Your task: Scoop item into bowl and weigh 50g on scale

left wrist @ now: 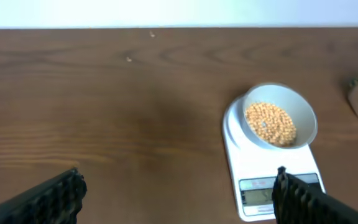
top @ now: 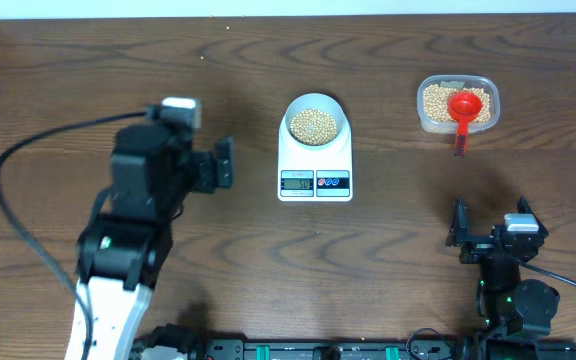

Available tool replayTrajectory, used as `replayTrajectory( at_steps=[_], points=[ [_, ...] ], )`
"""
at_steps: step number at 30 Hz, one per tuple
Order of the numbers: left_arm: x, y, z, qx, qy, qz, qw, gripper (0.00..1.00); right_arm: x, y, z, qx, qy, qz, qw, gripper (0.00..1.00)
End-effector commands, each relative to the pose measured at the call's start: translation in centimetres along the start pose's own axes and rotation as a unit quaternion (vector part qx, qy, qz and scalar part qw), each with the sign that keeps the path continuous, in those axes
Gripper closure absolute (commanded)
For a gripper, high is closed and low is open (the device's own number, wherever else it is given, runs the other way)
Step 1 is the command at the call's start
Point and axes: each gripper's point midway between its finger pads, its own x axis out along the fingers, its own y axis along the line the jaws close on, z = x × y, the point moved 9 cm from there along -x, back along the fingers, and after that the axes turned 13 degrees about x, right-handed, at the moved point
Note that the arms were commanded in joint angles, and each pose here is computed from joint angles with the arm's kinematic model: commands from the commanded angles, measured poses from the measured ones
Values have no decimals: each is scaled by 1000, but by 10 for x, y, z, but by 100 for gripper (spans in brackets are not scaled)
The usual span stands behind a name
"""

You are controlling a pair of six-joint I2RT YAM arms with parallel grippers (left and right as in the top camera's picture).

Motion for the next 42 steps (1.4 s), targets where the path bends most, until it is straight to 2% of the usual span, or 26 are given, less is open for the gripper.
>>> replayTrajectory(
  at_steps=[1,10,16,23,35,42],
  points=[
    [-12,9,-16,-20,-32,17,999,2,0,1,-1,-7,1,2,1000,1],
    [-24,19,-75,-34,-134,87,986,2,0,1,-1,-7,1,2,1000,1],
    [-23,20,-117,-29,-158,138,977,2,0,1,-1,-7,1,2,1000,1],
    [-18,17,-148,5,-169,171,971,2,0,1,-1,-7,1,2,1000,1],
    [0,10,-187,12,-174,177,969,2,0,1,-1,-7,1,2,1000,1],
    [0,10,-187,13,-174,177,969,2,0,1,-1,-7,1,2,1000,1]
  ],
)
